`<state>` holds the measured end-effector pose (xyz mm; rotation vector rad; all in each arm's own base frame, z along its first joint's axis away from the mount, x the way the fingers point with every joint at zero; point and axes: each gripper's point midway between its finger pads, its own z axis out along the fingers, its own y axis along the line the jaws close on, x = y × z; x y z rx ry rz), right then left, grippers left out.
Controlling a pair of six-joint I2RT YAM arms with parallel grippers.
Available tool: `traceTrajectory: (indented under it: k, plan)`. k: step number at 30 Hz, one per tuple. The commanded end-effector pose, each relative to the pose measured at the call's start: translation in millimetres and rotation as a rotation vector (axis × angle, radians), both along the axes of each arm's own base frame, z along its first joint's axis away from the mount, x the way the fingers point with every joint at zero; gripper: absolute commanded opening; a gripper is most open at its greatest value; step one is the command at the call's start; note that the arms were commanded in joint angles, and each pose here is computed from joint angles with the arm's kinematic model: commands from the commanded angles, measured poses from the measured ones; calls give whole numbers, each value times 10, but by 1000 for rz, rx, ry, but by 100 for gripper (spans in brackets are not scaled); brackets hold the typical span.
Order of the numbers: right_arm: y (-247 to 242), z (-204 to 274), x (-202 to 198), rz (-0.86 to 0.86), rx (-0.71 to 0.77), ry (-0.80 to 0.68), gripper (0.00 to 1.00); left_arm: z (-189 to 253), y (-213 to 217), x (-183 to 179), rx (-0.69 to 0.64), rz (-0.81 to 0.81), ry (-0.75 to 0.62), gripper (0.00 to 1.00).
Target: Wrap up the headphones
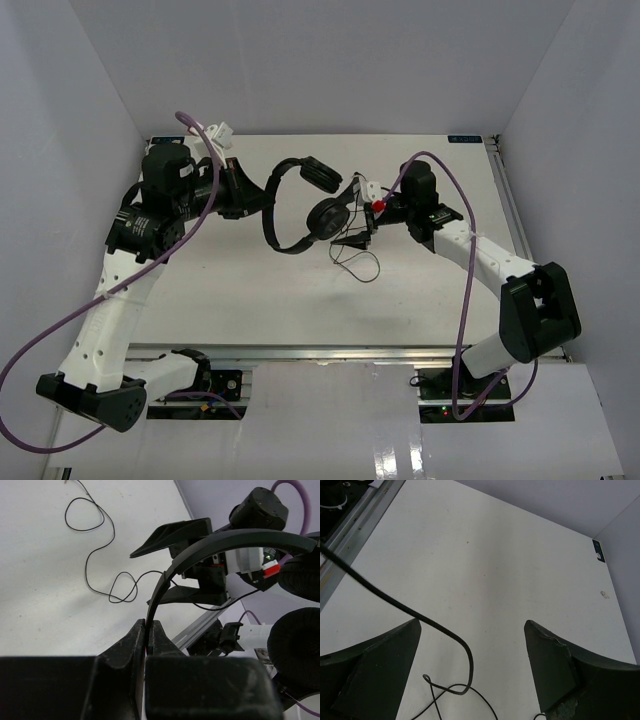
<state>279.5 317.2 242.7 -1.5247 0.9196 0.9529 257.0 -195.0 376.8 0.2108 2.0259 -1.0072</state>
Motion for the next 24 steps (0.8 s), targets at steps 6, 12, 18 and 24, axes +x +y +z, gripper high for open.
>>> traceTrajectory:
  k: [6,12,18,24]
  plan:
    - [88,34,-174,46,40,28,71,782,-112,-77,-197,-21,-131,0]
    - [36,151,-409,70,93,120,47,1031,-141,35,-272,7,-166,0]
    - [-4,67,-436,31,86,155,48,1236,-81,103,-284,58,-218,0]
    - [-20,76,-399,-5,83,161,59,1216,-84,84,-278,51,-215,0]
